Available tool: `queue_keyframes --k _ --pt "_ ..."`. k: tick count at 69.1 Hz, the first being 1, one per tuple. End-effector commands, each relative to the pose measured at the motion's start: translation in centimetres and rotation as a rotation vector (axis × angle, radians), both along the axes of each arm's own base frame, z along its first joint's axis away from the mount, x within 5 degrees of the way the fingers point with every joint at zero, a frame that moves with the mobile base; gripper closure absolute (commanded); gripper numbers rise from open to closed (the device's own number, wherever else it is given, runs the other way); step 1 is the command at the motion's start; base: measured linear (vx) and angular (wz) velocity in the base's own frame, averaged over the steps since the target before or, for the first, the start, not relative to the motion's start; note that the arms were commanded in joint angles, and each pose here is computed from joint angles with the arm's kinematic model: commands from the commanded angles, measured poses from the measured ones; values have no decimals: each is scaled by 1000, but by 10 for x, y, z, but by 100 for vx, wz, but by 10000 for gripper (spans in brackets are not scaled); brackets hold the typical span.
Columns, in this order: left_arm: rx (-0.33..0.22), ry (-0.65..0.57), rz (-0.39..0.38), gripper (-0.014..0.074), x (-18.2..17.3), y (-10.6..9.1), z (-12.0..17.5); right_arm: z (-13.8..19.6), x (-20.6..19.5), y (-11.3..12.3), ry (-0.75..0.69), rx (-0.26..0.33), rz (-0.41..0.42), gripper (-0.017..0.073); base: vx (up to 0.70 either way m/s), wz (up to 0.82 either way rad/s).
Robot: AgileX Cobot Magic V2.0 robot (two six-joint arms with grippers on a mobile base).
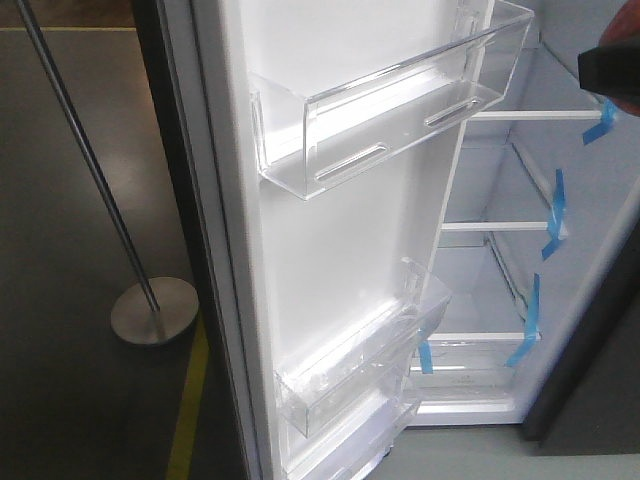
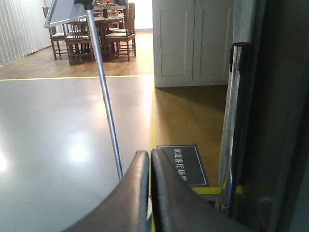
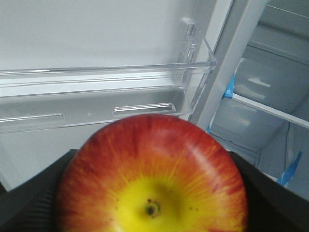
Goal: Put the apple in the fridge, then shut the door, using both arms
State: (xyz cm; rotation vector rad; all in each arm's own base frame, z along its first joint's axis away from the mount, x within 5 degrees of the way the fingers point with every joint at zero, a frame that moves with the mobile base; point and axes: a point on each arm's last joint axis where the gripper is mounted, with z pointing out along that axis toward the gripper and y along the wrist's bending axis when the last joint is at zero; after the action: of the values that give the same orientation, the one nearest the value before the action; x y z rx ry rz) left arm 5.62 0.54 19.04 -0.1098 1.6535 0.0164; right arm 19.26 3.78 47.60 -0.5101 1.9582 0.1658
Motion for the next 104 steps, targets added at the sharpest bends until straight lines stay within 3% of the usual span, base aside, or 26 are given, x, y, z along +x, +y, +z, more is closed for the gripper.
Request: queue_keyframes --k 1,30,38,44,54,60,69,81,93,104 --pt "-3 -70 -14 601 0 -1 2 18 -5 -1 -112 37 -17 483 0 0" --pt "-3 -70 -14 601 0 -1 2 19 -4 -1 -129 45 -22 483 0 0" --pt "-3 -70 -14 601 0 -1 2 25 -3 0 -191 77 -22 483 0 0" --pt "-3 -70 -14 601 0 -1 2 35 0 2 -288 134 -19 483 0 0" --pt "-3 -70 -14 601 0 -1 2 52 15 11 -369 189 72 483 0 0" --pt "-3 -70 -14 601 0 -1 2 58 37 17 -402 193 142 483 0 0" --pt "-3 -70 -14 601 0 -1 2 60 75 26 -417 243 211 483 0 0" --pt "-3 -70 -14 601 0 -1 2 42 127 36 -330 268 294 481 0 0" --pt "-3 -70 -14 601 0 -1 2 16 163 41 -237 247 333 466 0 0" --pt "-3 -70 -14 601 0 -1 2 0 179 44 -181 249 351 375 0 0"
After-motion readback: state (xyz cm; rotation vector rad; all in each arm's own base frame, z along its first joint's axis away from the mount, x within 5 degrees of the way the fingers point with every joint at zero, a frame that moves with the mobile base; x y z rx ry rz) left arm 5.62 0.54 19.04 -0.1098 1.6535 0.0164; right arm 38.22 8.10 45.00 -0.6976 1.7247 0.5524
